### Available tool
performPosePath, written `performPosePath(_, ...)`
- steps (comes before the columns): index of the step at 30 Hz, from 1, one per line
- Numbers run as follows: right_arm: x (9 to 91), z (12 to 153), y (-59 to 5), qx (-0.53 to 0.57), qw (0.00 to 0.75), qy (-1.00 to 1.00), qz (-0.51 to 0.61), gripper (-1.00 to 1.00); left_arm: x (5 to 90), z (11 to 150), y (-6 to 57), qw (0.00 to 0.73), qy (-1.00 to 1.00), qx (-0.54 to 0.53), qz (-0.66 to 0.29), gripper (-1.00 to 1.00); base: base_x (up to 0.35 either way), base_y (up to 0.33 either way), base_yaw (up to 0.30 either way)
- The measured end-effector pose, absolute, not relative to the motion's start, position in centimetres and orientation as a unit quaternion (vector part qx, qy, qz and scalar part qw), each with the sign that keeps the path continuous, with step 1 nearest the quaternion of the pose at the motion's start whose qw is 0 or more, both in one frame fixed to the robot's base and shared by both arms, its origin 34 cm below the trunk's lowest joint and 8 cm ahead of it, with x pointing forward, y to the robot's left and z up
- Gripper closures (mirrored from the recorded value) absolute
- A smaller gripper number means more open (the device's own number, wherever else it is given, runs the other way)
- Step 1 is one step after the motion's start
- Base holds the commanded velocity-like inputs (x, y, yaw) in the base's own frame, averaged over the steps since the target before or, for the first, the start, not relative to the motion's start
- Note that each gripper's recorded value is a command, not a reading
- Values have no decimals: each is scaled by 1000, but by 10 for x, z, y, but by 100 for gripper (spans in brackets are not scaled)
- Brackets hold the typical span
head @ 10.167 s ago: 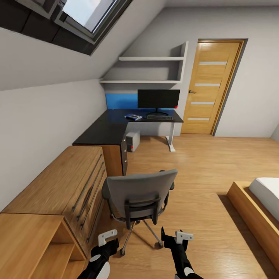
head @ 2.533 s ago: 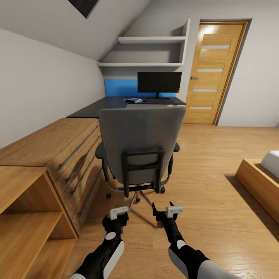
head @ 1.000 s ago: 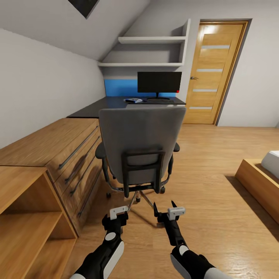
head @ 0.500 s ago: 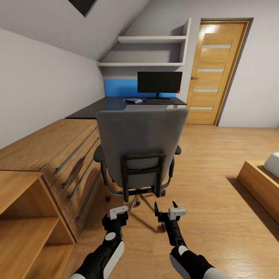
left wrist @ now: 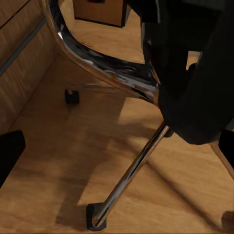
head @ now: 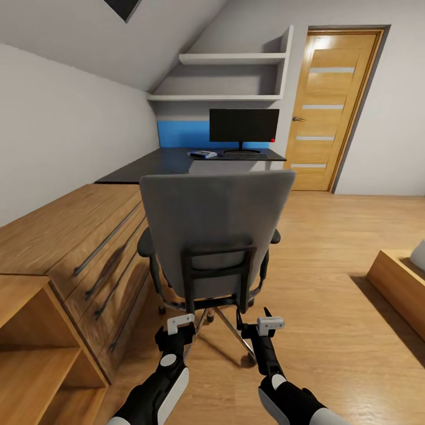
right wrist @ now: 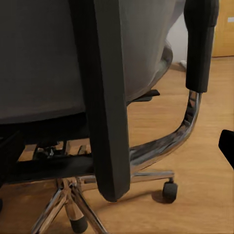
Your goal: In the bedroom, organize the workspace by keeping the computer under the desk, ensuring the monitor is on the desk, placing the keyboard on the desk next to the monitor, placing the mouse on the desk next to the keyboard, moving the folder from the swivel chair onto the desk next to the mouse, stacking the notebook on top of the folder with the pen on top of the notebook, and positioning the swivel chair next to the desk.
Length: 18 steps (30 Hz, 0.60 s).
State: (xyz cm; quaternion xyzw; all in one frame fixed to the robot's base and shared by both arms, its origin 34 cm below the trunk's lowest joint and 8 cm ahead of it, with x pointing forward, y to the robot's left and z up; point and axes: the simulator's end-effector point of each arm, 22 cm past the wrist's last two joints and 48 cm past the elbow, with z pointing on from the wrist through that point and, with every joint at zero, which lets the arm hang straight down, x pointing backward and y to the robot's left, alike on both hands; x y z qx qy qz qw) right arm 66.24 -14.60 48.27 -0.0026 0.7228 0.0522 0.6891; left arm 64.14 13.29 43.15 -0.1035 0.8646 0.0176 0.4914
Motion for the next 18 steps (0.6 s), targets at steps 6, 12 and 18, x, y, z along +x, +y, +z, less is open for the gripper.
performPosePath(6,662,482,-146,-3,689,723,52,-100,641,431,133,491,865,-104,18,-100,63,0,0)
performPosePath(12,662,482,-146,-4,689,723,52,-100,642,432,133,492,864,-104,18,-100,148,0,0)
performPosePath(18,662,482,-146,-5,689,723,52,-100,642,432,133,492,864,-105,18,-100,19,0,0)
